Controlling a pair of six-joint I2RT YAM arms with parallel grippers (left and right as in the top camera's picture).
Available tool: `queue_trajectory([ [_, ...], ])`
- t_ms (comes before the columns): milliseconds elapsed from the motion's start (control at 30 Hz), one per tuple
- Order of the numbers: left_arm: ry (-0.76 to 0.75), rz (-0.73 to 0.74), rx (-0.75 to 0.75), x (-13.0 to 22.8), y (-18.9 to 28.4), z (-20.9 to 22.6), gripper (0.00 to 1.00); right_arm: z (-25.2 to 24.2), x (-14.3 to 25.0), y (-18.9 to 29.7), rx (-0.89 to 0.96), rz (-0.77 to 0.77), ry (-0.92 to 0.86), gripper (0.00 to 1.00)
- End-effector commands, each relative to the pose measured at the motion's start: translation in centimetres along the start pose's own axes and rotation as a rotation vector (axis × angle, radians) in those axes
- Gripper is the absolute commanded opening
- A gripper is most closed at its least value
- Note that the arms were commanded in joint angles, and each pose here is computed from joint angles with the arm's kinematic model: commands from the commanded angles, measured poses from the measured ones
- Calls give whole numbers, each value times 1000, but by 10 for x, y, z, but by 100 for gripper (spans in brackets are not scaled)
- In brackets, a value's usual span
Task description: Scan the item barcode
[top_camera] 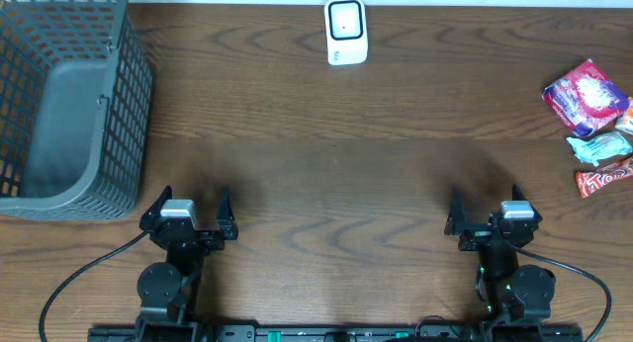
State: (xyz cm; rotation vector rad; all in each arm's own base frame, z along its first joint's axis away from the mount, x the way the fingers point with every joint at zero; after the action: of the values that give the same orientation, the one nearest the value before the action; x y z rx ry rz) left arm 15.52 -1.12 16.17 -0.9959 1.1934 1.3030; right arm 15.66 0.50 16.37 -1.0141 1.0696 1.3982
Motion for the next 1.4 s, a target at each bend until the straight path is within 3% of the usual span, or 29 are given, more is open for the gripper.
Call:
queue_trajectory([
  [0, -8, 49, 2, 11, 0, -1, 99, -2, 0, 0, 15, -4, -14, 99],
  [1367, -43, 60, -44, 12, 0, 3, 99, -2, 0, 0, 15, -5, -14, 99],
])
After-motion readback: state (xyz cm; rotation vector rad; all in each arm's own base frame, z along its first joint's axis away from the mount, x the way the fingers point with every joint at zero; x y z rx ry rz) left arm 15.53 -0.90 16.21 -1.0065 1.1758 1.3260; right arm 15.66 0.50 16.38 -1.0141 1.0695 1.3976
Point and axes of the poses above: each gripper's point midway between its finger pads, its own y axis back along the fingers, its own z axis along the line the jaws close on, x = y × z, the point moved 9 cm from there along y, back along the fingers, and after that the axes turned 14 degrees about -y, right-handed, at the moved point
